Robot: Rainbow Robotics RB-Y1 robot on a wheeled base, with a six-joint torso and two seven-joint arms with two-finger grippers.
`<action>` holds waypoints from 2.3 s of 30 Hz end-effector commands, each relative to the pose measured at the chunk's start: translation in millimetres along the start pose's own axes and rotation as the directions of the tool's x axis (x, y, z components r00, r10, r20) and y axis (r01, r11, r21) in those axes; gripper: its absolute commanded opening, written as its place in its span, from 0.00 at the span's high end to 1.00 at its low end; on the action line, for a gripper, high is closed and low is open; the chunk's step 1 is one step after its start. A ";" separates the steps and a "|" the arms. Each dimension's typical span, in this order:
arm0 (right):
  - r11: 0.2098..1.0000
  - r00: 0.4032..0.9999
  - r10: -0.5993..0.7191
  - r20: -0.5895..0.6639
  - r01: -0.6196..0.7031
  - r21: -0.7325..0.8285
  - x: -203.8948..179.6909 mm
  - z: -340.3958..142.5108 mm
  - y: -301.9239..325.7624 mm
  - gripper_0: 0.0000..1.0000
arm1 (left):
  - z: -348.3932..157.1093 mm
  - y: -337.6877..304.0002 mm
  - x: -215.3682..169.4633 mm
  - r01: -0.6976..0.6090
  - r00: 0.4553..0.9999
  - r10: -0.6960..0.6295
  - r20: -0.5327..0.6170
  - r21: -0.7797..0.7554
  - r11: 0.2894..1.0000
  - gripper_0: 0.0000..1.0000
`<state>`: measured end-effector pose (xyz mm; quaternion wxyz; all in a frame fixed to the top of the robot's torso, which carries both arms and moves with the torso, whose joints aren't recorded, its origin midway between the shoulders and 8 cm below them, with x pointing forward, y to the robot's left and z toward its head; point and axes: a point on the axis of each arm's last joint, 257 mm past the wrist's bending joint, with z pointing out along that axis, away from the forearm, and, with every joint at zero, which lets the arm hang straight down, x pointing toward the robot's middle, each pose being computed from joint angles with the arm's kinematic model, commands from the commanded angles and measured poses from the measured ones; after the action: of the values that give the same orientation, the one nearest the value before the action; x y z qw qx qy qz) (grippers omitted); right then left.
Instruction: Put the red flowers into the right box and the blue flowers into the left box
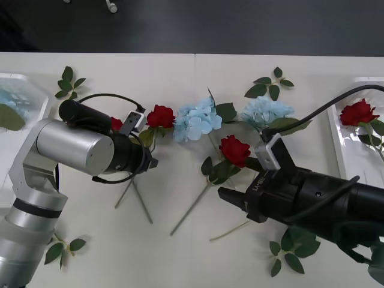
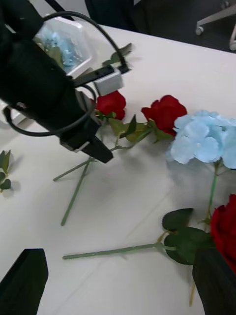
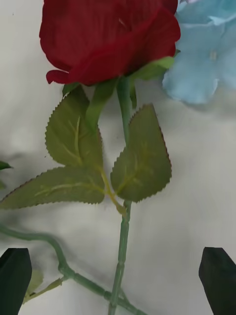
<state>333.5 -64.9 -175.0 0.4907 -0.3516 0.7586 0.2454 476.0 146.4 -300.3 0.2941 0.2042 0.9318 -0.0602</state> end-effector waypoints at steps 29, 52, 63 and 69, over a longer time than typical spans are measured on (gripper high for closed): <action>0.992 0.981 -0.126 0.145 0.129 -0.011 11.9 34.9 3.0 0.13 | 35.5 -18.6 -19.9 -0.063 0.997 0.062 -0.047 -0.005 0.998 1.00; 0.991 0.971 -0.127 0.200 0.134 -0.021 -2.5 32.2 7.0 0.13 | -95.0 -72.2 -79.1 -0.344 0.897 0.207 0.389 0.325 0.881 1.00; 0.990 0.963 -0.126 0.239 0.136 -0.025 -12.1 36.6 15.3 0.13 | -168.3 -102.5 -76.4 -0.614 0.726 0.274 0.631 0.414 0.672 1.00; 0.995 0.962 -0.090 0.258 0.099 -0.023 -11.8 51.4 19.2 0.13 | -202.3 -124.6 -67.6 -0.737 0.596 0.256 0.761 0.393 0.550 1.00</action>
<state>354.4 -26.1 -188.8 0.5804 -0.3610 0.6777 0.2713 382.2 57.2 -107.1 0.4671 0.5083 0.6208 -0.3716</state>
